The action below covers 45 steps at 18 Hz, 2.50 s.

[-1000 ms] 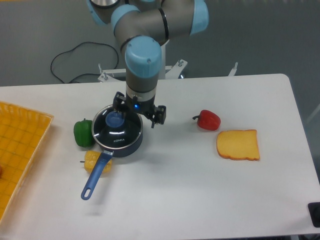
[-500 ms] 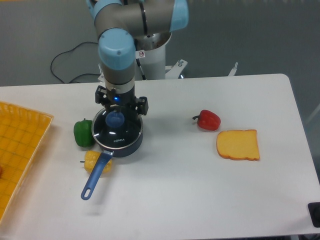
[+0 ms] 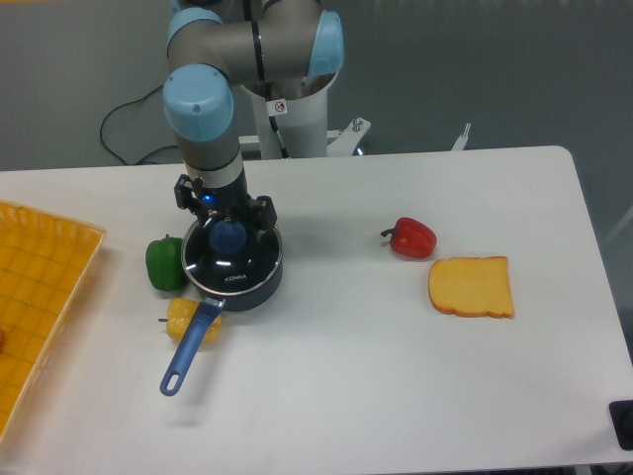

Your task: Open the lid

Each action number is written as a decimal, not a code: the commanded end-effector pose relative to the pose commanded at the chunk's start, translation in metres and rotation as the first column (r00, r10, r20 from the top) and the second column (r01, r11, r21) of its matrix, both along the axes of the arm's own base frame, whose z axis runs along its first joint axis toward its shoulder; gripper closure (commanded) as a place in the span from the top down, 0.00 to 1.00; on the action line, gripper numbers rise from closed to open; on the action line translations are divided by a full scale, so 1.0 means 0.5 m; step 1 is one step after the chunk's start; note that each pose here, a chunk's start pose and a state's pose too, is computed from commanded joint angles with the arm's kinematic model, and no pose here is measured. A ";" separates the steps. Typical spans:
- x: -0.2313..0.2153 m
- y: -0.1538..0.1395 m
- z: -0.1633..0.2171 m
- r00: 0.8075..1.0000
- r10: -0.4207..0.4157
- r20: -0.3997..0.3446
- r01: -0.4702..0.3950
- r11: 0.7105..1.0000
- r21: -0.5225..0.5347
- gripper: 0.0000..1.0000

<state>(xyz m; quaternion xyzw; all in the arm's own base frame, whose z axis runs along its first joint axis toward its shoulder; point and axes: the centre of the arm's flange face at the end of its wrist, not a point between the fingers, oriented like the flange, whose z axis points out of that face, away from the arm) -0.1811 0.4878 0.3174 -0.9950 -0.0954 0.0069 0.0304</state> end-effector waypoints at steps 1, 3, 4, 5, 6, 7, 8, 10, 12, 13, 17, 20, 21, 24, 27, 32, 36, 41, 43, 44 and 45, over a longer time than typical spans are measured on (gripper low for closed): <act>0.000 0.001 -0.002 1.000 0.002 -0.003 -0.002 1.000 0.005 1.00; 0.000 0.001 -0.009 1.000 -0.001 -0.003 0.001 1.000 0.000 1.00; 0.000 0.001 -0.010 1.000 -0.001 -0.005 0.001 1.000 -0.001 1.00; 0.000 0.001 -0.009 1.000 -0.001 -0.006 0.001 1.000 0.000 1.00; 0.000 0.001 -0.008 1.000 -0.003 -0.007 0.003 1.000 0.001 1.00; -0.001 0.002 -0.014 1.000 -0.003 -0.005 0.003 1.000 -0.001 1.00; -0.002 0.004 -0.018 1.000 -0.003 -0.003 0.003 1.000 -0.004 1.00; 0.002 0.006 -0.019 1.000 -0.006 -0.004 0.006 1.000 -0.005 1.00; 0.007 0.012 -0.027 1.000 -0.012 -0.006 0.012 1.000 -0.002 1.00; 0.006 0.013 -0.030 1.000 -0.012 -0.005 0.012 1.000 -0.005 1.00; 0.011 0.008 -0.038 1.000 -0.013 0.000 0.013 1.000 -0.013 1.00; 0.013 0.006 -0.041 1.000 -0.015 0.002 0.015 1.000 -0.016 1.00; 0.013 0.006 -0.042 1.000 -0.015 0.003 0.015 1.000 -0.017 1.00; 0.013 0.005 -0.043 1.000 -0.016 0.002 0.016 1.000 -0.019 1.00; 0.011 0.005 -0.046 1.000 -0.014 -0.005 0.014 1.000 -0.028 1.00; 0.009 0.004 -0.048 1.000 -0.016 -0.010 0.015 0.999 -0.035 0.97; 0.007 0.006 -0.049 1.000 -0.013 -0.010 0.012 0.999 -0.037 0.88; 0.003 0.012 -0.049 1.000 -0.008 -0.011 0.007 0.999 -0.037 0.70; 0.002 0.014 -0.045 1.000 -0.009 -0.012 0.009 0.999 -0.033 0.67; 0.001 0.016 -0.043 1.000 -0.009 -0.013 0.009 1.000 -0.029 0.67; 0.001 0.016 -0.041 1.000 -0.011 -0.014 0.010 0.999 -0.030 0.66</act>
